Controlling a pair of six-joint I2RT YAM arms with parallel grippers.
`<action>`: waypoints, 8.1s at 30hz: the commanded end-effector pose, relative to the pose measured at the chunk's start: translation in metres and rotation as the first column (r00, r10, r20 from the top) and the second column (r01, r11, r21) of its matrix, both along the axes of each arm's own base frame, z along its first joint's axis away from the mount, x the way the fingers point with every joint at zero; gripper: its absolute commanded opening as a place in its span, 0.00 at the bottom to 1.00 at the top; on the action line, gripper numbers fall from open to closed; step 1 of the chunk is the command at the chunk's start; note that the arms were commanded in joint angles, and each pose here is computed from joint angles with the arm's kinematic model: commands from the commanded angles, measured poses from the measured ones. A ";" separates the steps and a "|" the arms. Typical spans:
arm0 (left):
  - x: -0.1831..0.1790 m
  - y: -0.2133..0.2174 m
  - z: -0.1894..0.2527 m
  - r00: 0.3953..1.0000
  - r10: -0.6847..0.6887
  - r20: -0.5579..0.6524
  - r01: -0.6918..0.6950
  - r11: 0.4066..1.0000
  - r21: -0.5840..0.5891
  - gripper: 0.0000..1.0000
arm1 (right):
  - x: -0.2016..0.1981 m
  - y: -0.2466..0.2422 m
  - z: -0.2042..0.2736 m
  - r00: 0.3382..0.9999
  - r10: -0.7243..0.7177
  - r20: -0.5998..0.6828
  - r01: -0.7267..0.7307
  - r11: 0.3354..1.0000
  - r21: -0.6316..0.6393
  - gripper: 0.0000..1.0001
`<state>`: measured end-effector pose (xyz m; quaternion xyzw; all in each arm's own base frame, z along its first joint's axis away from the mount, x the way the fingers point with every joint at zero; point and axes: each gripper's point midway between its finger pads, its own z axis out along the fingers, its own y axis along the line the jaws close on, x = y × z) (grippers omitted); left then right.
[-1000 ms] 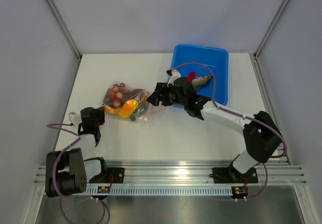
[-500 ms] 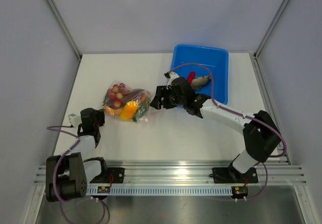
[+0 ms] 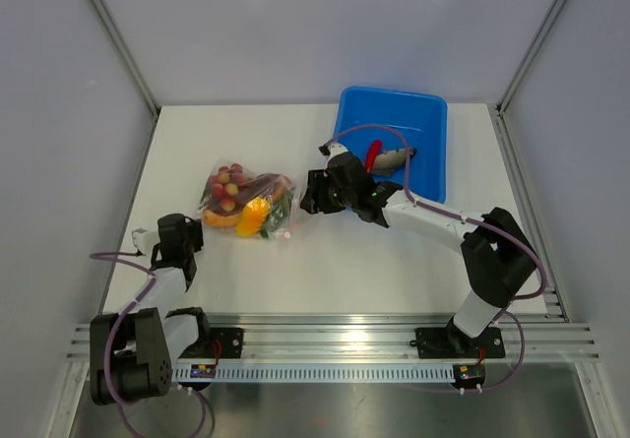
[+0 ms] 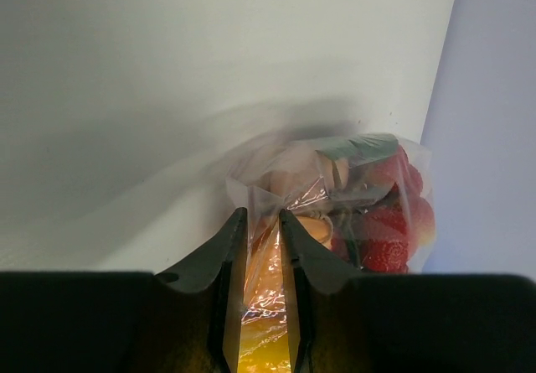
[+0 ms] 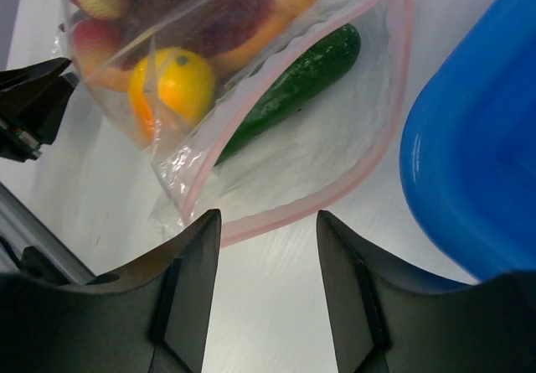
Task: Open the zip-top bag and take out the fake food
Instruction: Adjust the zipper food storage bag at the center of the board, then pick up the fake vegetable at the center of the board, then place the fake vegetable at the center of the board, then pick up the fake vegetable at the center of the board.
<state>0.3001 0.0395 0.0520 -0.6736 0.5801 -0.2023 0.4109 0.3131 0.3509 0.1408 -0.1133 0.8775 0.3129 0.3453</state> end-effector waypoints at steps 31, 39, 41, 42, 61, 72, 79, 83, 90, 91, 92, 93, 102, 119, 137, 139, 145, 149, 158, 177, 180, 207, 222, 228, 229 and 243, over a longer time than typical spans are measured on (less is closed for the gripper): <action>-0.011 0.012 0.007 0.997 0.073 -0.036 -0.071 0.996 0.050 0.24 | 0.054 0.071 -0.045 0.992 -0.113 -0.058 0.109 0.991 -0.073 0.73; -0.011 0.010 0.006 0.997 0.066 -0.036 -0.064 0.997 0.047 0.24 | 0.063 0.077 -0.061 0.979 -0.182 -0.089 0.174 0.981 -0.090 0.80; -0.010 0.010 0.006 0.997 0.067 -0.038 -0.066 0.997 0.047 0.24 | 0.063 0.077 -0.069 0.974 -0.204 -0.102 0.194 0.975 -0.104 0.82; -0.011 0.010 0.006 0.997 0.066 -0.039 -0.064 0.997 0.047 0.24 | 0.066 0.079 -0.066 0.971 -0.218 -0.094 0.208 0.973 -0.104 0.82; -0.008 0.006 0.003 0.997 0.049 -0.054 -0.047 0.998 0.037 0.24 | 0.075 0.083 -0.099 0.954 -0.287 -0.093 0.260 0.939 -0.226 0.76; -0.009 0.006 0.002 0.997 0.055 -0.059 -0.052 0.998 0.041 0.23 | 0.078 0.087 -0.087 0.960 -0.274 -0.065 0.254 0.941 -0.222 0.45; -0.010 0.007 0.002 0.996 0.061 -0.058 -0.059 0.997 0.043 0.23 | 0.079 0.084 -0.055 0.961 -0.276 -0.020 0.268 0.946 -0.181 0.25; -0.010 0.007 0.003 0.996 0.063 -0.057 -0.061 0.997 0.041 0.23 | 0.081 0.083 -0.044 0.959 -0.282 -0.009 0.277 0.946 -0.166 0.23; -0.011 0.008 0.002 0.996 0.068 -0.060 -0.066 0.997 0.041 0.23 | 0.084 0.079 -0.015 0.948 -0.317 0.026 0.317 0.941 -0.114 0.22; -0.011 0.008 0.002 0.996 0.069 -0.060 -0.067 0.997 0.040 0.23 | 0.085 0.079 -0.011 0.946 -0.324 0.031 0.325 0.940 -0.101 0.22; -0.011 0.008 0.002 0.996 0.068 -0.060 -0.066 0.997 0.039 0.23 | 0.085 0.077 -0.010 0.944 -0.328 0.036 0.330 0.939 -0.098 0.22; -0.011 0.008 0.003 0.996 0.068 -0.059 -0.066 0.997 0.039 0.23 | 0.084 0.076 0.000 0.941 -0.336 0.042 0.338 0.938 -0.079 0.22; -0.011 0.008 0.002 0.996 0.070 -0.059 -0.068 0.997 0.037 0.23 | 0.090 0.063 0.044 0.918 -0.386 0.093 0.387 0.922 0.004 0.22; -0.011 0.007 0.002 0.996 0.068 -0.060 -0.066 0.997 0.034 0.23 | 0.117 -0.037 0.119 0.869 -0.484 0.099 0.474 0.873 0.113 0.22; -0.011 0.001 0.004 0.997 0.047 -0.054 -0.046 0.999 0.018 0.23 | 0.152 -0.156 0.099 0.781 -0.618 0.090 0.619 0.785 0.026 0.21; -0.009 0.000 0.005 0.998 0.041 -0.051 -0.040 0.999 0.018 0.23 | 0.157 -0.163 0.085 0.775 -0.626 0.085 0.629 0.778 -0.001 0.21; -0.010 -0.001 0.005 0.998 0.039 -0.051 -0.038 0.999 0.018 0.23 | 0.168 -0.166 0.045 0.782 -0.620 0.061 0.623 0.778 -0.076 0.22; -0.009 -0.002 0.006 0.998 0.034 -0.048 -0.033 0.999 0.017 0.23 | 0.170 -0.164 0.024 0.793 -0.607 0.040 0.607 0.786 -0.117 0.24; -0.009 -0.004 0.006 0.999 0.028 -0.047 -0.027 1.000 0.013 0.23 | 0.171 -0.163 0.002 0.809 -0.588 0.024 0.584 0.797 -0.154 0.54; -0.009 -0.003 0.006 0.998 0.033 -0.049 -0.032 0.999 0.016 0.23 | 0.143 -0.165 0.045 0.829 -0.556 0.061 0.559 0.827 -0.056 0.82; -0.009 -0.004 0.006 0.998 0.031 -0.047 -0.030 0.999 0.014 0.23 | 0.131 -0.164 0.055 0.854 -0.515 0.077 0.519 0.853 -0.048 0.88; -0.009 -0.003 0.008 0.999 0.038 -0.039 -0.038 0.999 0.013 0.23 | 0.043 -0.060 0.088 0.966 -0.243 0.091 0.227 0.961 0.161 0.72; -0.024 0.009 0.004 0.989 0.122 -0.078 -0.120 0.992 0.028 0.22 | 0.032 -0.007 0.036 0.988 -0.153 0.033 0.152 0.987 0.049 0.52; -0.024 0.009 0.004 0.990 0.119 -0.079 -0.117 0.993 0.030 0.22 | 0.034 0.003 0.021 0.987 -0.157 0.025 0.157 0.987 0.018 0.48; -0.024 0.009 0.004 0.990 0.119 -0.079 -0.117 0.993 0.029 0.22 | 0.035 0.003 0.019 0.987 -0.160 0.023 0.160 0.987 0.014 0.47; -0.017 -0.001 0.009 0.997 0.065 -0.037 -0.065 0.998 -0.001 0.61 | 0.042 0.023 -0.007 0.989 -0.150 0.001 0.150 0.988 -0.041 0.45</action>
